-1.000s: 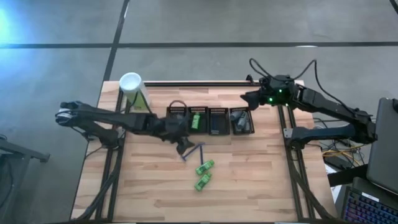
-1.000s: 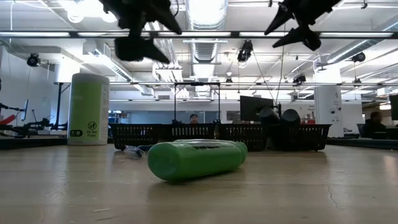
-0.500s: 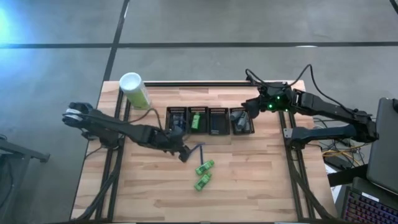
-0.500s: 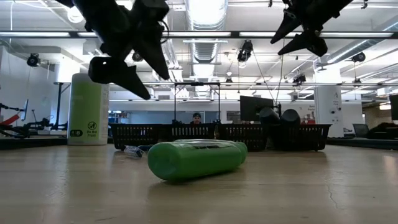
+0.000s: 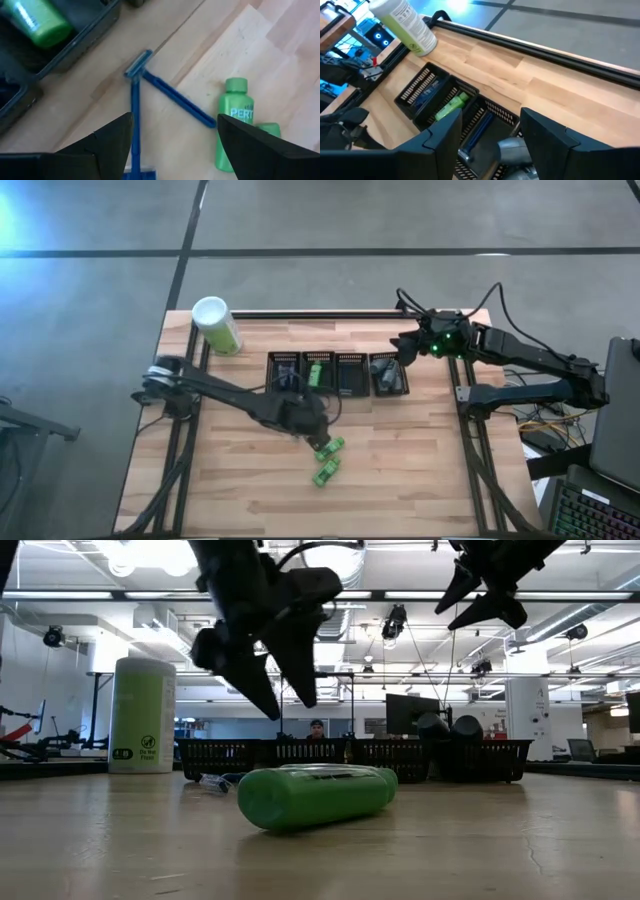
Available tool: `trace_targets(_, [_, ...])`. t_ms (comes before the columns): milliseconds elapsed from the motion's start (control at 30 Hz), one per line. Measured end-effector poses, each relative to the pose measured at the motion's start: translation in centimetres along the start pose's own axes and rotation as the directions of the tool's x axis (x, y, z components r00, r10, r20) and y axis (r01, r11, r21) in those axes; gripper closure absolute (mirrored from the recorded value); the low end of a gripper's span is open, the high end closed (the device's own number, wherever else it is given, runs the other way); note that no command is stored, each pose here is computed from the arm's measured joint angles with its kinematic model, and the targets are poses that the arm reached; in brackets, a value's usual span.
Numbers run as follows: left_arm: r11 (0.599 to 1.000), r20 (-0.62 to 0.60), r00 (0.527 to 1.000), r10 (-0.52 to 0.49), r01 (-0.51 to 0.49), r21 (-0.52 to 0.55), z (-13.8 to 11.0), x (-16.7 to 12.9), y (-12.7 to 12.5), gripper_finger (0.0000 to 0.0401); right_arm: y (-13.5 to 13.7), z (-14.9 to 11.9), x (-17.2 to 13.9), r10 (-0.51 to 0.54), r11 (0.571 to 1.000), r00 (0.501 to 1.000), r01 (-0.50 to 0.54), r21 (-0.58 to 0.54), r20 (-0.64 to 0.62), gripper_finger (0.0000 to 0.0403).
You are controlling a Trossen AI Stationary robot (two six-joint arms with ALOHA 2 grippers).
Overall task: Pick & Place Travel size toiletries
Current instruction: Put the blue razor into the middle right black bin
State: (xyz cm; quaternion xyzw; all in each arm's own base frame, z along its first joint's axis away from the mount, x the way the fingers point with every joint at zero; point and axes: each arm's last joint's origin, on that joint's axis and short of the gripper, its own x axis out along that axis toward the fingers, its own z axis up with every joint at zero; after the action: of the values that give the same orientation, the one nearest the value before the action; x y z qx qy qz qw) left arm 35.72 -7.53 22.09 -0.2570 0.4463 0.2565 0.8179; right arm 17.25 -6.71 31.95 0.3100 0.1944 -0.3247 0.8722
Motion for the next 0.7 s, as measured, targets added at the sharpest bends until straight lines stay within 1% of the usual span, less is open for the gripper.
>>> trace_targets(133, [0.998,-0.006,1.0,0.015,-0.015,0.057,0.7,0.6,-1.0,0.0111,0.0,0.0,0.0,0.004,1.0,1.0,-0.004,0.0,-0.004,0.0195])
trace_targets(267, [0.993,-0.008,0.999,0.039,-0.038,0.114,0.7,1.5,-1.1,0.011,0.1,-0.1,0.0,0.022,1.0,1.0,-0.022,-0.001,-0.015,0.0188])
trace_targets(400, [0.989,-0.02,0.998,0.061,-0.057,0.14,0.2,1.6,-0.6,0.0112,0.4,-0.3,-0.1,0.034,0.999,0.999,-0.034,-0.009,-0.022,0.0182])
trace_targets(467, [0.985,-0.039,0.995,0.087,-0.08,0.154,-0.1,1.8,-0.2,0.0113,0.5,-0.4,-0.1,0.038,0.999,0.999,-0.039,-0.015,-0.025,0.0179])
trace_targets(567, [0.973,-0.07,0.989,0.129,-0.112,0.201,-1.0,2.1,0.3,0.0113,0.4,-0.6,0.0,0.037,0.999,0.999,-0.038,-0.025,-0.034,0.0173])
trace_targets(700, [0.962,-0.103,0.981,0.163,-0.135,0.237,-2.1,2.9,1.2,0.0113,0.2,-1.0,0.3,0.027,0.999,0.999,-0.028,-0.03,-0.045,0.0164])
